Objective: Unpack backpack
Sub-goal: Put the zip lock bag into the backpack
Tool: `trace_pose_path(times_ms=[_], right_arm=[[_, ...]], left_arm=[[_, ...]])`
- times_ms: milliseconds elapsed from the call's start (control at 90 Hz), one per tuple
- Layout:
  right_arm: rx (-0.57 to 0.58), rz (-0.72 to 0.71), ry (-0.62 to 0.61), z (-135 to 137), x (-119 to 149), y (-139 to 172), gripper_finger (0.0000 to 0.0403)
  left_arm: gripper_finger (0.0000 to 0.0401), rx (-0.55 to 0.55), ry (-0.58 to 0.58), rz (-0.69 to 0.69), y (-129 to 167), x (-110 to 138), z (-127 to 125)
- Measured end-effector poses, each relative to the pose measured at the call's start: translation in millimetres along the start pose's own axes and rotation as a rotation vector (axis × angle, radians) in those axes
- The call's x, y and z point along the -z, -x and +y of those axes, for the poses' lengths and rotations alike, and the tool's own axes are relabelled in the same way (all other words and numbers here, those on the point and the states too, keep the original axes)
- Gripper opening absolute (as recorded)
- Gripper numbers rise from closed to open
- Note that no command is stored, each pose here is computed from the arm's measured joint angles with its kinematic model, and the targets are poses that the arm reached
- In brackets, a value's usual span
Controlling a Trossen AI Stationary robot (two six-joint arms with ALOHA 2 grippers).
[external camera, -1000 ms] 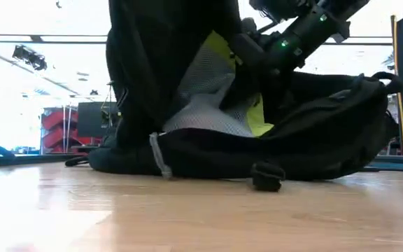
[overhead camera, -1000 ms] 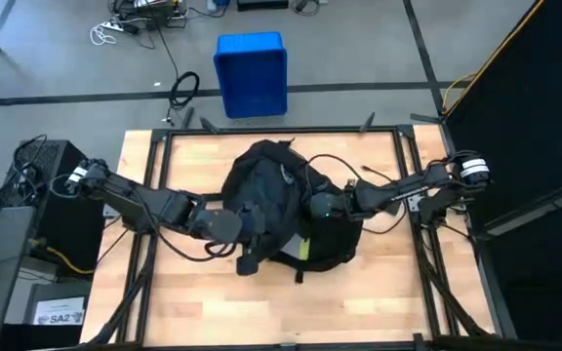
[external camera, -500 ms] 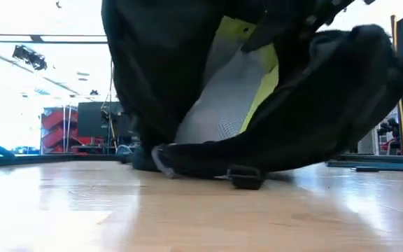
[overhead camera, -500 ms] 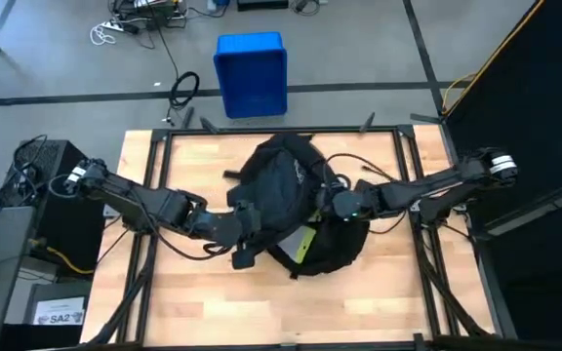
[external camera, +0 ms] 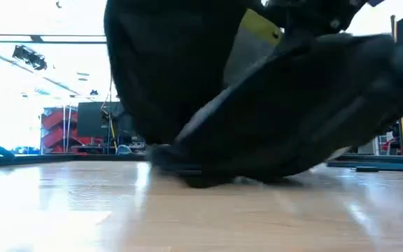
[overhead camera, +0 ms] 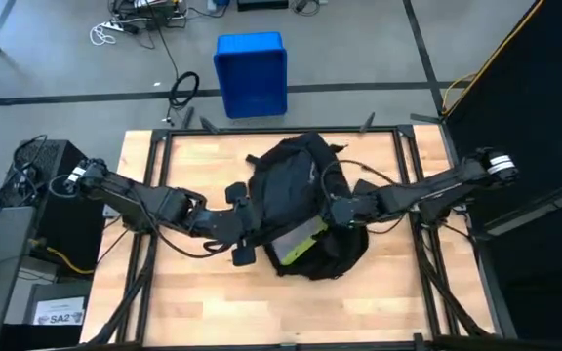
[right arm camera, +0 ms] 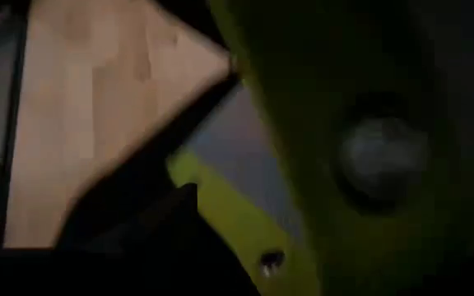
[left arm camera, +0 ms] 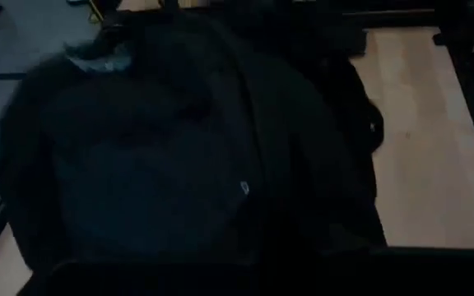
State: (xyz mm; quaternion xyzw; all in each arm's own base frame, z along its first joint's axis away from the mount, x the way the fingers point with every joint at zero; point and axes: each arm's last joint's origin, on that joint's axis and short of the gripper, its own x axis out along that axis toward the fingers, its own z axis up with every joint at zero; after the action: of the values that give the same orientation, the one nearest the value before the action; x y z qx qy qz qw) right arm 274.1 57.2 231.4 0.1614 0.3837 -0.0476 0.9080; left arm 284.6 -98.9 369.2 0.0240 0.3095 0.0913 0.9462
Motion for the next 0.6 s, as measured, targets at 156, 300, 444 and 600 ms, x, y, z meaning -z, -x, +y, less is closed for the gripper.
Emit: trace_pose_path(times_ms=[156, 300, 444, 600], right_arm=[[-0.068, 0.125, 0.014, -3.6, 6.9, -17.0, 0.0239], [-0.045, 0.172, -0.049, -7.2, 9.9, -12.9, 0.0225], [-0.157, 0.230, -0.063, -2.5, 11.7, 0.0, 0.0210], [-0.272, 0.197, -0.024, 11.8, 11.4, 20.8, 0.0194]], left_arm=[[0.0000, -0.022, -0.003, 0.022, -3.3, 1.4, 3.2], [0.0000, -0.034, -0.017, 0.058, -3.6, 5.1, 4.4], [0.0000, -0.037, -0.018, 0.064, -4.3, 5.8, 4.1], [0.0000, -0.040, -0.024, 0.078, -4.0, 7.2, 4.5]])
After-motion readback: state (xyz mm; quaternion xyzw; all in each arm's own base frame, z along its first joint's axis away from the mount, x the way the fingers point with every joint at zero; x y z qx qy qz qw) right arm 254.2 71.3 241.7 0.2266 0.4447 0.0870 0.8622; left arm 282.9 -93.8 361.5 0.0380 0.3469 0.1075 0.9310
